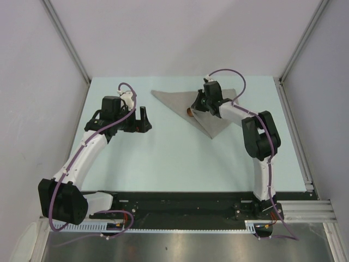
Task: Fold the napkin, place the utensils inside, and roll it up
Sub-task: Fold the napkin
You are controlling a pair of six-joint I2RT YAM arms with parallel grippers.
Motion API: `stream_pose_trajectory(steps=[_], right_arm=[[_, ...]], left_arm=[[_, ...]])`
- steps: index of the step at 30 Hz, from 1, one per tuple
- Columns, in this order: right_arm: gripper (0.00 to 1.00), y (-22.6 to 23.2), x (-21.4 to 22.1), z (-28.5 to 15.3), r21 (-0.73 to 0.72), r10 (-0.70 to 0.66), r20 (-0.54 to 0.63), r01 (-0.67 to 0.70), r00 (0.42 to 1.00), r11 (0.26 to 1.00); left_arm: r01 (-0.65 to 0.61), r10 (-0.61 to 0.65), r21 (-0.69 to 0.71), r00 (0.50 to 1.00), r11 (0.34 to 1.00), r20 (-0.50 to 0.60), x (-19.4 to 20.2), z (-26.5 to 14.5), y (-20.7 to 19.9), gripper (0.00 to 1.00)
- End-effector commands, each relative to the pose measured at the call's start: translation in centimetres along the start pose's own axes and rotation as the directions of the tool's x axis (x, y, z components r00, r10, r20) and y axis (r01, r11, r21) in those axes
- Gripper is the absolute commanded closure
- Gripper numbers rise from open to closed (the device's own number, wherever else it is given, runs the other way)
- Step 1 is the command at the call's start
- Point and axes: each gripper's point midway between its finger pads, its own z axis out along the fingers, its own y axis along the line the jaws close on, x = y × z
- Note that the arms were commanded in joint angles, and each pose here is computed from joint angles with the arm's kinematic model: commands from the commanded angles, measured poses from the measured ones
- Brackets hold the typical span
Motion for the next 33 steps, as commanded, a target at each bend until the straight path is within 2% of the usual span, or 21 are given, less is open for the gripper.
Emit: stream_pose_trajectory(steps=[1, 10, 13, 14, 17, 19, 26, 29, 31, 33], right_arm=[[1.0, 3.8, -2.7, 1.2, -0.124, 0.008, 0.074, 0.002, 0.997, 0.992], [1.0, 4.4, -1.3, 2.8, -0.138, 0.007, 0.038, -0.002, 0.999, 0.99], [0.83, 4.8, -1.4, 2.6, -0.154, 0.0, 0.039, 0.006, 0.999, 0.988], [0.72, 5.0, -1.5, 2.5, -0.157, -0.002, 0.042, 0.009, 0.999, 0.987], [0.53, 6.0, -2.3, 1.5, -0.183, -0.026, 0.067, 0.038, 0.997, 0.982], [0.45, 6.8, -3.0, 0.8, -0.208, -0.047, 0.085, 0.064, 0.995, 0.976], [0.37, 10.4, -7.0, -4.4, -0.277, -0.123, 0.204, 0.178, 0.971, 0.944], [0.34, 10.3, -8.7, -7.6, -0.239, -0.158, 0.282, 0.229, 0.946, 0.944], [0.29, 9.4, -8.6, -8.5, -0.191, -0.191, 0.302, 0.255, 0.934, 0.948], [0.29, 8.8, -8.2, -9.5, -0.161, -0.216, 0.284, 0.269, 0.934, 0.95]], left_arm=[[0.002, -0.002, 0.003, 1.0, 1.0, 0.018, -0.3, 0.0, -0.2, 0.0], [0.001, -0.001, 0.003, 1.0, 1.0, 0.018, -0.3, 0.0, -0.2, 0.0], [-0.001, 0.001, 0.003, 1.0, 1.0, 0.015, -0.3, 0.0, -0.2, 0.0], [0.0, 0.0, 0.002, 1.0, 1.0, 0.015, -0.3, 0.0, -0.2, 0.0], [-0.002, 0.002, -0.002, 1.0, 1.0, 0.013, -0.2, 0.1, -0.1, 0.0], [-0.002, 0.002, -0.002, 1.0, 1.0, 0.016, -0.3, 0.0, -0.1, 0.0], [-0.001, 0.002, -0.021, 1.0, 1.0, 0.013, -0.2, 0.2, 0.3, 0.0], [0.002, -0.002, -0.028, 1.0, 1.0, 0.009, -0.1, 0.3, 0.4, 0.0], [0.001, -0.001, -0.03, 1.0, 1.0, 0.007, -0.1, 0.3, 0.5, 0.0], [0.002, -0.002, -0.03, 1.0, 1.0, 0.004, 0.0, 0.4, 0.5, 0.0]])
